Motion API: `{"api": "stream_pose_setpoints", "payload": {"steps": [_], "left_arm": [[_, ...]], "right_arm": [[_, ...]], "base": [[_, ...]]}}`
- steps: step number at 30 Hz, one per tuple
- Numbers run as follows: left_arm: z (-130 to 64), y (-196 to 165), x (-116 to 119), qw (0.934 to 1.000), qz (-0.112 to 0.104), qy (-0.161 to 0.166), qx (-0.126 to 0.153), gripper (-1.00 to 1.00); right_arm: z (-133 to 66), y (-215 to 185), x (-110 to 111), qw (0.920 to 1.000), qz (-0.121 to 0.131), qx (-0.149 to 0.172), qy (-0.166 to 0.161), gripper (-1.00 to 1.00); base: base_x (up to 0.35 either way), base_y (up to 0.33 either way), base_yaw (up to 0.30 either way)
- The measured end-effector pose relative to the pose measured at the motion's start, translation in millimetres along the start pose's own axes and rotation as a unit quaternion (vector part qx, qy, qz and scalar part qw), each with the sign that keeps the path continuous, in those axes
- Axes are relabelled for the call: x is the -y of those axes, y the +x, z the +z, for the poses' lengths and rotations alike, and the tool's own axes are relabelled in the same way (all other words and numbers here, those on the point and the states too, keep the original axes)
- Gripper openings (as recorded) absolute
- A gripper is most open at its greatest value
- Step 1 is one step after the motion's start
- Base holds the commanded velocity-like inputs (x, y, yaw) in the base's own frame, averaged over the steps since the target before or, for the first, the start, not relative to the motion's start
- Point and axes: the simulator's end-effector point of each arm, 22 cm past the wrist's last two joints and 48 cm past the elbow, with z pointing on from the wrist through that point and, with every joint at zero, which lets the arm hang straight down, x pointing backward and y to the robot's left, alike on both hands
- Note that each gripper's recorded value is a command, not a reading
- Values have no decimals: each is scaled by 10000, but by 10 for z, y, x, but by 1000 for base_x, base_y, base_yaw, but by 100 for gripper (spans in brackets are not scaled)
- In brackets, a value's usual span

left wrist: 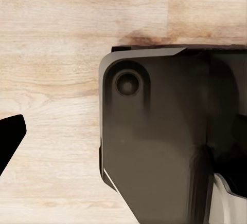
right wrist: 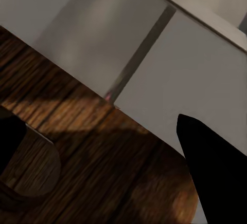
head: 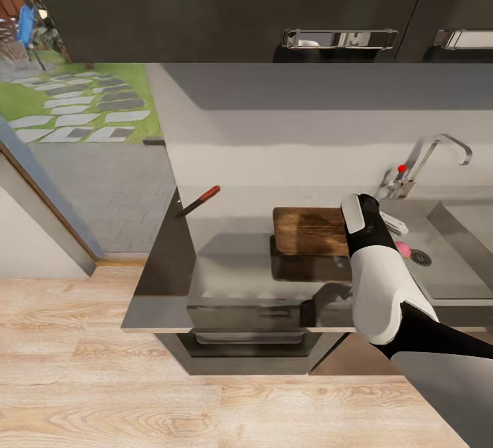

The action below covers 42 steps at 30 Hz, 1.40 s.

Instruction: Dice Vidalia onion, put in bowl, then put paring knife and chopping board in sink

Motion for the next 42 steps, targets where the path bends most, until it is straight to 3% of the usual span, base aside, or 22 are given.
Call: {"api": "stream_pose_setpoints", "payload": {"steps": [23,42], "left_arm": [[0,-1,21,10000,5,16,5,100],[-4,108,19,9999,7,14,-134,100]], "right_arm": [[59,70,22,9999,-102,-69,67,-100],[227,224,2,9995,-218,-187,159,-100]], "base": [[0,0,0],[0,0,0]]}}
